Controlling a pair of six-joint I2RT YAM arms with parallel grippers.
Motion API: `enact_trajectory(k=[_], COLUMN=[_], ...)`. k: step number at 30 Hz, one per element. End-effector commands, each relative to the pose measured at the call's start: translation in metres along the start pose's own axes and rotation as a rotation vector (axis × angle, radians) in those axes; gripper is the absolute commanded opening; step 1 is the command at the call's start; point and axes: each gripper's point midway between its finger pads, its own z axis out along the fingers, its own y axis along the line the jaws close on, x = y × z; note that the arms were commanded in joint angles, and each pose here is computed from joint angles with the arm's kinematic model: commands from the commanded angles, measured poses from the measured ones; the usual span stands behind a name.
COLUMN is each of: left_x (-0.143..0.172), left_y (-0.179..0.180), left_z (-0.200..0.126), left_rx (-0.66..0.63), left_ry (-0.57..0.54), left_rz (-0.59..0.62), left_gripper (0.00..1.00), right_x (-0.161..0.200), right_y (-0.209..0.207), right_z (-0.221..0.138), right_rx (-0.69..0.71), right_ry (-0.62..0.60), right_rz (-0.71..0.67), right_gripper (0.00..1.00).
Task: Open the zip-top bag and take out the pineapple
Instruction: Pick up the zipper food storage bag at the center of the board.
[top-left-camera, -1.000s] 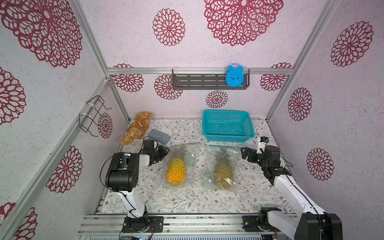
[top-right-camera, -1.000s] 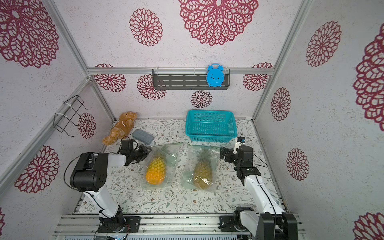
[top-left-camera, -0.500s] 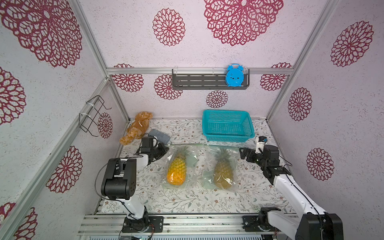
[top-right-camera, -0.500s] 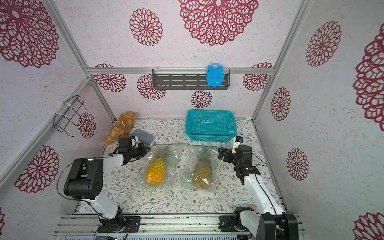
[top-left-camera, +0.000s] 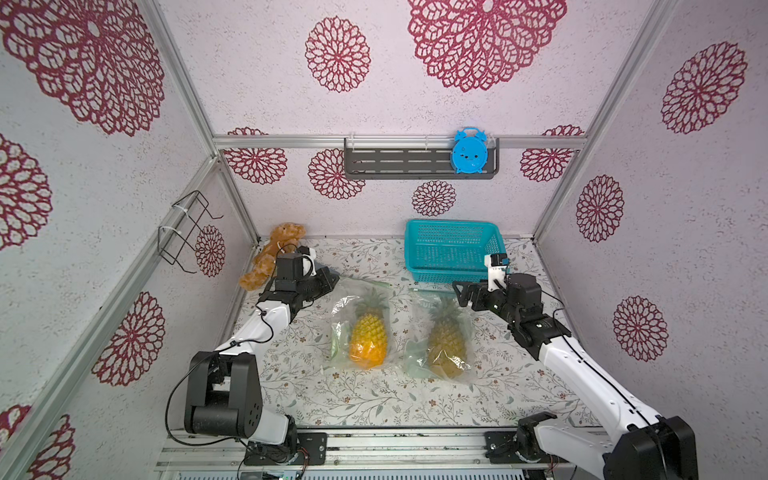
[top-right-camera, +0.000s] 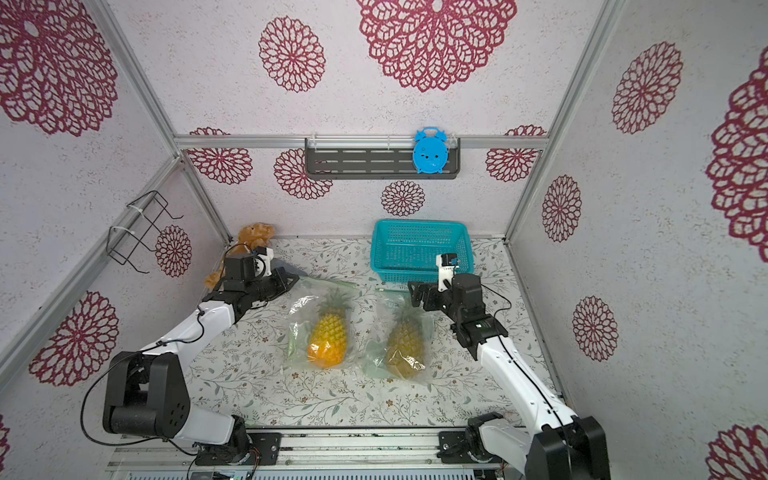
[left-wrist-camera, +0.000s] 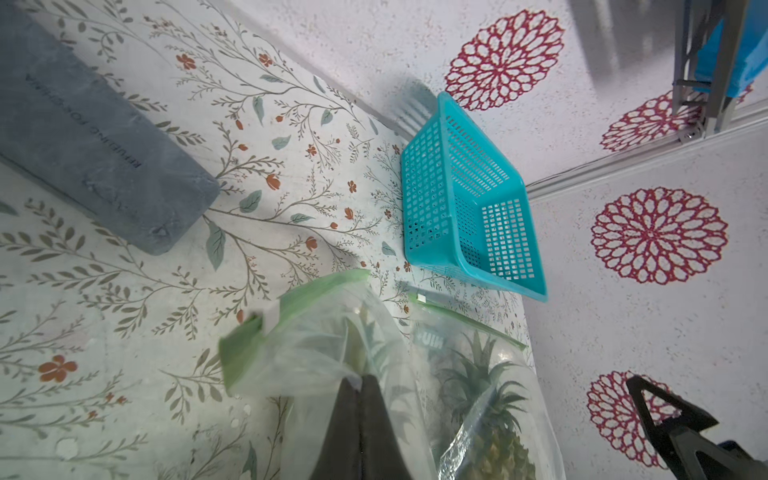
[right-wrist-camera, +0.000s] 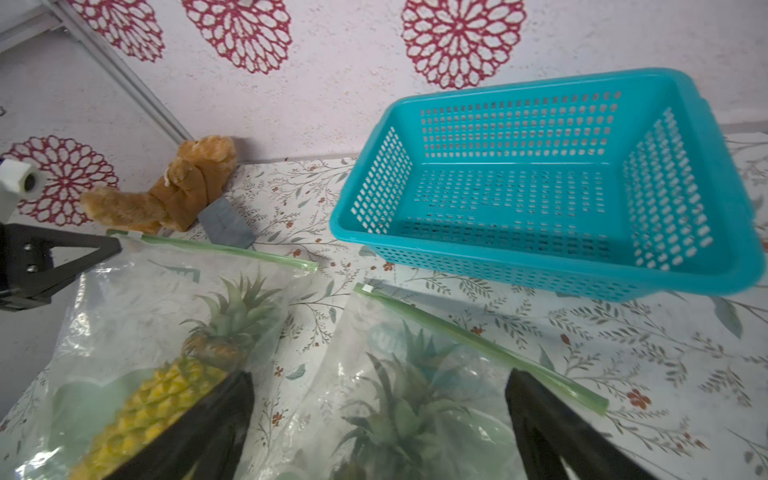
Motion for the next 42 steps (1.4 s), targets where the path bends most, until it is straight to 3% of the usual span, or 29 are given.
enact_trajectory(k=[1,13,20,26,32,37,42], left_x=[-0.01,-0.03,-0.04,-0.039,-0.009,0.012,0.014], left_y=[-0.026,-0.088,-0.124,-0.153,-0.174,-0.168,-0.168], left_z=[-0.016,-0.038,-0.045,-0.046,-0.05,-0.05,-0.053], left_rx=[0.034,0.123,0.161,0.194,0.308,0.339,0.35], left_ry=[-0.018,-0.003,-0.001,0.021,0.099,0.169,0.165], left_rz=[0.096,0.23,0.314,0.422,0.553,0.595,0.596], left_gripper=[0.0,0.0,0.0,0.0,0.0,0.0,0.0], right_x=[-0.018,-0.052,-0.062,-0.061,-0.054,-0.039,-0.027], right_y=[0.017,0.061,0.085,0.1,0.103,0.108,0.116], right_z=[0.007,0.039,0.041,0.046,0.057,0.072,0.083], right_rx=[-0.013,-0.14,-0.275,-0.367,-0.473,-0.575,-0.676], right_ry=[-0.028,-0.078,-0.188,-0.146,-0.079,-0.015,0.042], right_rz=[-0.068,-0.186,-0.312,-0.408,-0.427,-0.466,-0.464], right_gripper=[0.99,0.99,0.99,0.98,0.93,0.85,0.82])
